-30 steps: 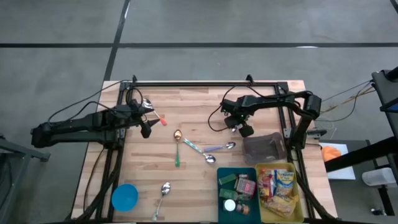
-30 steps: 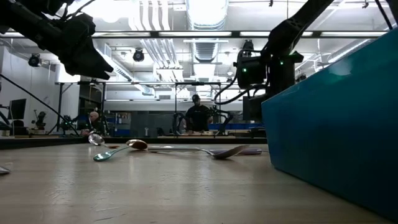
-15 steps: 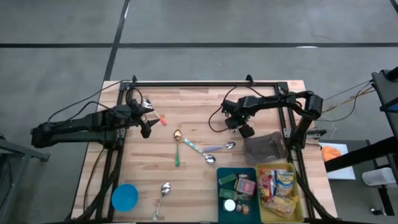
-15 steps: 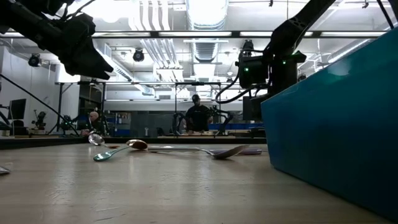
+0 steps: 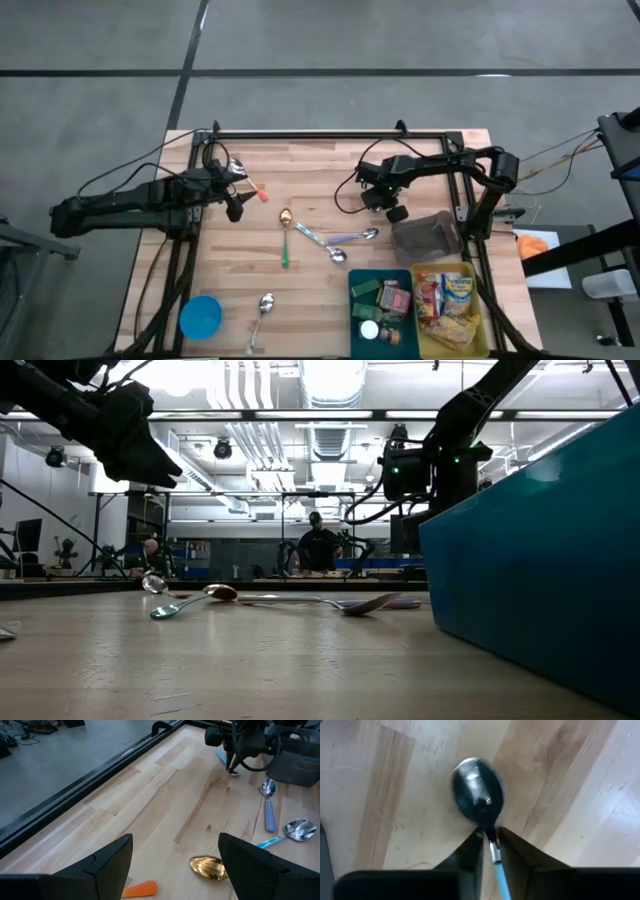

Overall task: Pick & Place Food Item
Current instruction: Put the blue spoon into the black bin

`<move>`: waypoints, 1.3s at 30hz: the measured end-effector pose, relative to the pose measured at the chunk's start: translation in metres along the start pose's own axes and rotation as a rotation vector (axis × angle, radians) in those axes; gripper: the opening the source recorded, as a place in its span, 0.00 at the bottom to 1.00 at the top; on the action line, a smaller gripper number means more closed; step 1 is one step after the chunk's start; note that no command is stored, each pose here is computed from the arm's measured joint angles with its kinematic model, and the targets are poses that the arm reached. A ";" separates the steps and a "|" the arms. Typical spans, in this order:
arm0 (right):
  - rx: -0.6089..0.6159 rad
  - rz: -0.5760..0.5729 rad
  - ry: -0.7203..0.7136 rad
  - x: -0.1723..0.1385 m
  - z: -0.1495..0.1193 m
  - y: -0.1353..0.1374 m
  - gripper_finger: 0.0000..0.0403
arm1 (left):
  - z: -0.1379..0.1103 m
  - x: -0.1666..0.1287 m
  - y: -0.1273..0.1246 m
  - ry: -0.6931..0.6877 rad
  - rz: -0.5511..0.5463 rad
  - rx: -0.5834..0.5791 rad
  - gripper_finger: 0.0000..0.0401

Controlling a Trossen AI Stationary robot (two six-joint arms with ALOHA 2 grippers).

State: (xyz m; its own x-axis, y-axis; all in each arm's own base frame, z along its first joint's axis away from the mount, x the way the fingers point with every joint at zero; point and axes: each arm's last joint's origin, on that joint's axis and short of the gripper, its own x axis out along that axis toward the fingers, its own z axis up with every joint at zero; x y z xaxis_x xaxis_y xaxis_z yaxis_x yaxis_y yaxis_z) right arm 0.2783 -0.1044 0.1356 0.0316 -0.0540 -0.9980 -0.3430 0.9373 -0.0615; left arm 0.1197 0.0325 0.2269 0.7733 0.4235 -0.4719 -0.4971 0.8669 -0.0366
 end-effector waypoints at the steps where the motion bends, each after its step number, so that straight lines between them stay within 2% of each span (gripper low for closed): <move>1: 0.000 -0.002 -0.001 0.000 0.000 0.000 0.11 | 0.000 0.000 0.000 0.000 0.000 0.000 0.74; 4: 0.001 -0.009 0.000 0.000 0.000 -0.001 0.04 | 0.000 0.000 0.000 0.000 0.001 0.000 0.74; 16: 0.002 -0.015 -0.006 -0.003 0.000 0.000 0.04 | 0.000 0.000 0.000 0.000 0.000 0.000 0.74; 19: 0.005 -0.057 -0.014 -0.009 -0.001 -0.002 0.04 | 0.000 0.000 0.000 0.000 0.000 0.000 0.74; 26: 0.009 -0.118 -0.062 -0.033 -0.005 0.001 0.04 | 0.000 0.000 0.000 0.000 0.000 0.000 0.74; 31: 0.069 -0.161 -0.127 -0.057 -0.011 0.005 0.04 | 0.000 0.000 0.000 0.000 0.000 0.000 0.74; 39: 0.108 -0.213 -0.261 -0.104 -0.018 0.033 0.04 | 0.000 0.000 0.000 0.000 0.000 0.000 0.74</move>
State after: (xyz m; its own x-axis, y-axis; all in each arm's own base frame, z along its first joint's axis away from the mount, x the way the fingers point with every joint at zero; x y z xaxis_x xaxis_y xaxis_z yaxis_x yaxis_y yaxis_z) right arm 0.2465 -0.0746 0.2375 0.3350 -0.1756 -0.9257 -0.2017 0.9464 -0.2525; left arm 0.1197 0.0325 0.2269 0.7731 0.4237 -0.4719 -0.4972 0.8669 -0.0363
